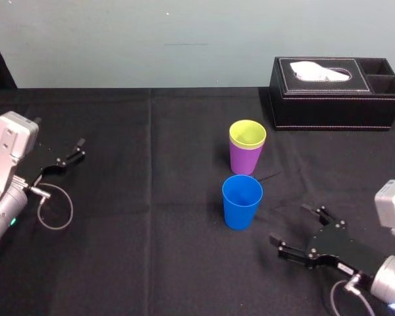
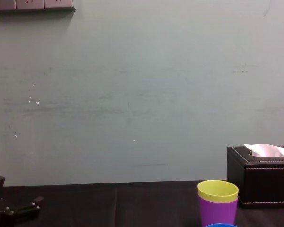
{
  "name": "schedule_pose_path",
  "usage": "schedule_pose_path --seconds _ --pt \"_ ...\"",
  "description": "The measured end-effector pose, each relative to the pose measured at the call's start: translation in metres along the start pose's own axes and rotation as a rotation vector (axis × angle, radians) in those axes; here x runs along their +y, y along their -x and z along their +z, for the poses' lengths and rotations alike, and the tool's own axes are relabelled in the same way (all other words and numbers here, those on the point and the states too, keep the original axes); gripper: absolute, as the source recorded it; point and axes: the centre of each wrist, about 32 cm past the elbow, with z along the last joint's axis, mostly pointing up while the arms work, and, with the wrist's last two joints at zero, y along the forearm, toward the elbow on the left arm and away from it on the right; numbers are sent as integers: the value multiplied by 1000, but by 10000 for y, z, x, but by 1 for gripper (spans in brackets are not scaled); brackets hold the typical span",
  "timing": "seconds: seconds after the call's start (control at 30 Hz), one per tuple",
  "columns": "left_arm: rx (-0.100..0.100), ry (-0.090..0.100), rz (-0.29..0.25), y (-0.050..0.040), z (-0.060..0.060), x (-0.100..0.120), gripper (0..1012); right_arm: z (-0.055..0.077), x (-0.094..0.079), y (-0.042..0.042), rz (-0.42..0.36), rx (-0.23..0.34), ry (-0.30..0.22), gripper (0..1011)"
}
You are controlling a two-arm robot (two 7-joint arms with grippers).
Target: Stack the three plastic cups sequentially using one hand.
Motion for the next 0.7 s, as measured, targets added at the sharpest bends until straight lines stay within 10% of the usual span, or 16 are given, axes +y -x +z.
schedule_pose_path --seconds 0.7 --pt "0 0 0 0 0 0 1011 -183 368 186 -33 -1 -39 1002"
